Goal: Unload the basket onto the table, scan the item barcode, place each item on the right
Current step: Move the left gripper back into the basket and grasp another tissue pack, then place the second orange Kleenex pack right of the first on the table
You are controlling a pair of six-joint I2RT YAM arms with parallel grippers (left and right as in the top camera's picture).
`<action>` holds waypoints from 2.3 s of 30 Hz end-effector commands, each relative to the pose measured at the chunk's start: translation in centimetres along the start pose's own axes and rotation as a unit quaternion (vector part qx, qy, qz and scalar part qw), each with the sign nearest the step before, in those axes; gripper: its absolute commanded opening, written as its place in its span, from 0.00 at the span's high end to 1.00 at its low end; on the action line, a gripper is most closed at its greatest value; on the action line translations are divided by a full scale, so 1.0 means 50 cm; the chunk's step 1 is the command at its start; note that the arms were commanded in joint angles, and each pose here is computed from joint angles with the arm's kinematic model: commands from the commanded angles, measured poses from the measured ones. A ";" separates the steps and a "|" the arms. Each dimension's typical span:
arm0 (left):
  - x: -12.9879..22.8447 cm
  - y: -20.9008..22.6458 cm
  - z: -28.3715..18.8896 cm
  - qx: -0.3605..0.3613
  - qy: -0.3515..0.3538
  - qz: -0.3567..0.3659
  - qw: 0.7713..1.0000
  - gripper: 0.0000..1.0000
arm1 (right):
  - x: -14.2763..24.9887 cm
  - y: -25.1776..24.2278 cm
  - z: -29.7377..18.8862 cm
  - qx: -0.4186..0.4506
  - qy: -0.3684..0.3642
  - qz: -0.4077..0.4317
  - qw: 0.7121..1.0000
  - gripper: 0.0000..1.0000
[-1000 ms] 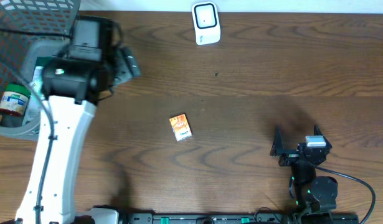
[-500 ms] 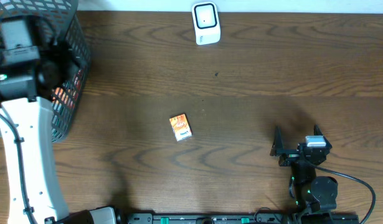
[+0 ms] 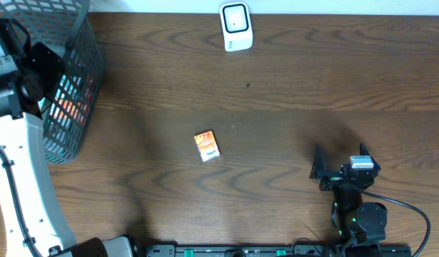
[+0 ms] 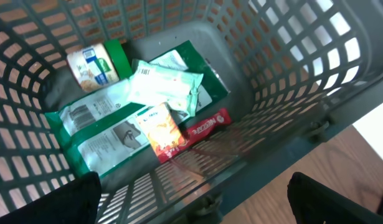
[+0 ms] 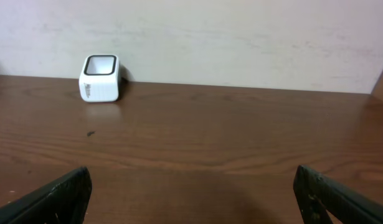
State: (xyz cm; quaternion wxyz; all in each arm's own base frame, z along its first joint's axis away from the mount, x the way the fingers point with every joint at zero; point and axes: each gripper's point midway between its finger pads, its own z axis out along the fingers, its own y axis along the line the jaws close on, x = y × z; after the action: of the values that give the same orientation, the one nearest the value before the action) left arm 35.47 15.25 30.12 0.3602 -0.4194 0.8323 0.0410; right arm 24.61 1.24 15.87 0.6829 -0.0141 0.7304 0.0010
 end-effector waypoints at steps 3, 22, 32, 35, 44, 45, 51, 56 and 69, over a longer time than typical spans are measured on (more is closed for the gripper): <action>-0.033 -0.010 0.002 0.008 -0.029 -0.009 0.999 0.04 | 0.000 -0.003 0.000 0.002 -0.001 -0.002 1.000 0.01; -0.089 0.087 0.065 -0.083 -0.060 -0.027 0.994 0.04 | 0.000 -0.003 0.000 0.002 -0.001 -0.002 1.000 0.01; -0.005 0.128 0.270 -0.074 0.081 -0.023 0.994 0.04 | 0.000 -0.003 0.000 0.002 -0.001 -0.002 1.000 0.01; 0.033 0.126 0.324 -0.050 0.129 -0.035 0.990 0.04 | 0.000 -0.003 0.000 0.002 -0.001 -0.002 1.000 0.01; 0.112 0.131 0.416 -0.044 0.202 -0.054 0.977 0.04 | 0.000 -0.002 0.000 0.002 -0.001 -0.002 1.000 0.01; 0.120 0.134 0.424 -0.047 0.207 -0.057 0.976 0.04 | 0.000 -0.003 0.000 0.002 -0.001 -0.002 1.000 0.01; 0.158 0.137 0.462 -0.051 0.235 -0.066 0.968 0.04 | 0.000 -0.003 0.000 0.002 -0.001 -0.002 1.000 0.01; 0.188 0.131 0.483 -0.043 0.253 -0.070 0.964 0.04 | 0.000 -0.003 0.000 0.002 -0.001 -0.002 1.000 0.01; 0.166 0.123 0.486 -0.034 0.234 -0.069 0.969 0.50 | 0.000 -0.002 0.000 0.002 -0.001 -0.002 1.000 0.01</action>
State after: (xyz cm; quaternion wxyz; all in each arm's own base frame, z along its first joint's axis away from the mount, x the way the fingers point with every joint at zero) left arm 41.42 22.45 5.07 0.1380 -0.4842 0.8625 -0.0513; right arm 24.61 1.24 15.87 0.6829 -0.0141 0.7304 0.0010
